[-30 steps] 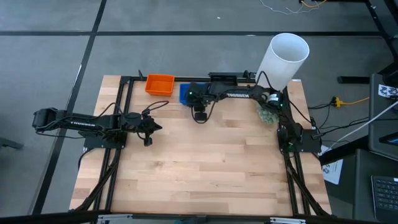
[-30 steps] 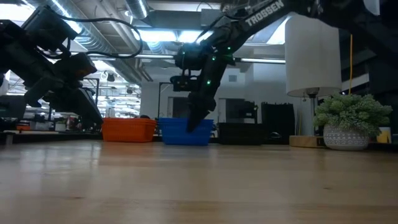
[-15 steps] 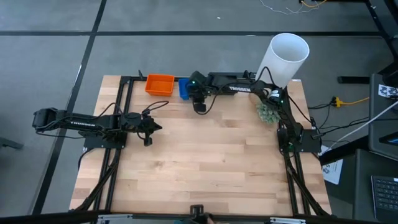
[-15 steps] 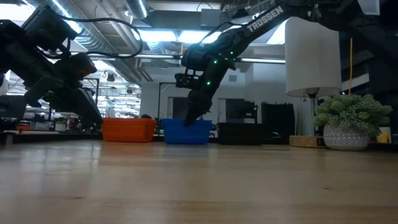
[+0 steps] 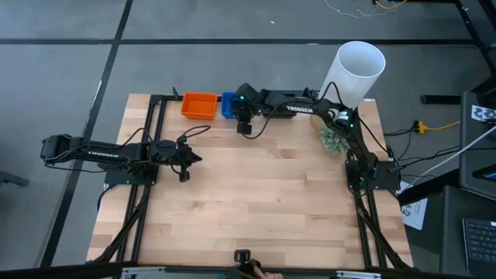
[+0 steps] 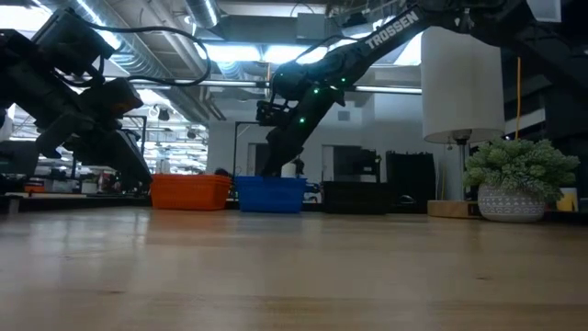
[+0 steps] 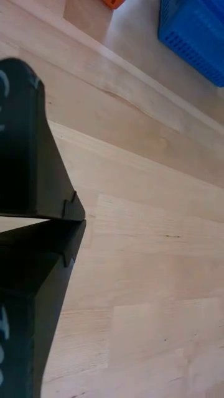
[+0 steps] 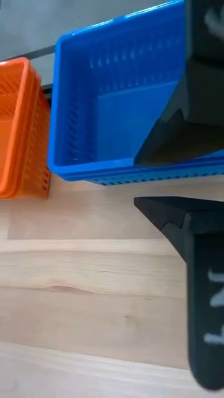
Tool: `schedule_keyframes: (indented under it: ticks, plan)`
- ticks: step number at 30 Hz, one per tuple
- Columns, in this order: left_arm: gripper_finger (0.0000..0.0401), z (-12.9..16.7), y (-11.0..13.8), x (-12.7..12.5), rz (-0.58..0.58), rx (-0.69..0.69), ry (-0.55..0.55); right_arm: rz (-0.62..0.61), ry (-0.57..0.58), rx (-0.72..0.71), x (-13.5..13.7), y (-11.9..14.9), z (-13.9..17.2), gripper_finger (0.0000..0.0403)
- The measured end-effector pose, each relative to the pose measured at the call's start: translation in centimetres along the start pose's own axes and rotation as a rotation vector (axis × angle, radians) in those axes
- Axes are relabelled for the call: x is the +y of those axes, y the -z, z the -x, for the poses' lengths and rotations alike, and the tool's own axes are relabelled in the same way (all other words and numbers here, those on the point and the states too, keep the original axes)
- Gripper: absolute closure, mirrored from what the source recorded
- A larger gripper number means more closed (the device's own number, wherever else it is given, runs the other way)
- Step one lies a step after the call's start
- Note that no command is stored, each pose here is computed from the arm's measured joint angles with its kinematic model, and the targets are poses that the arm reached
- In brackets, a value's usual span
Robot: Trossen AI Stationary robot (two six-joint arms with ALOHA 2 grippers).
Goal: Stack baskets by color
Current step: Adjust the bins
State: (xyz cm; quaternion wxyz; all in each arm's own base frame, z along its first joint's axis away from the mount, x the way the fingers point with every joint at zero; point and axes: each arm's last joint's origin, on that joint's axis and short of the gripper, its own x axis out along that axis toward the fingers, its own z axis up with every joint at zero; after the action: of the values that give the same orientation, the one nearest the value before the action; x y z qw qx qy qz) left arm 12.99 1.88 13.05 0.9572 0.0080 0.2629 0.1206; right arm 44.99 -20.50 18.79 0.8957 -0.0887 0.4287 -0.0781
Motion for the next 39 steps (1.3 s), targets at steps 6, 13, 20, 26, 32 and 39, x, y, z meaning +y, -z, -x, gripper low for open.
schedule_keyframes:
  ticks: [6,13,20,26,32,39]
  plan:
    - [0.0401,0.0,0.0,0.0,0.0,0.0,-0.01,-0.046,-0.053,0.075,0.7,0.3,0.8,0.0313]
    - [0.0401,0.2,-1.7,1.2,0.247,-0.113,-0.218,-0.156,-0.189,0.24,5.6,-1.3,6.5,0.0313]
    - [0.0401,0.1,-4.6,3.6,0.323,-0.005,-0.211,-0.177,-0.28,0.42,10.0,-1.4,10.3,0.0313]
    - [0.0401,-1.4,-5.1,6.2,0.311,0.205,-0.281,-0.191,-0.311,0.557,12.8,-0.8,11.0,0.0313]
    - [0.0401,-3.2,-6.4,9.1,0.332,0.277,-0.338,-0.178,-0.328,0.6,15.5,-0.9,11.5,0.0313]
    - [0.0401,-5.6,-5.9,11.9,0.415,0.376,-0.294,-0.125,-0.348,0.601,18.1,-1.2,12.1,0.0313]
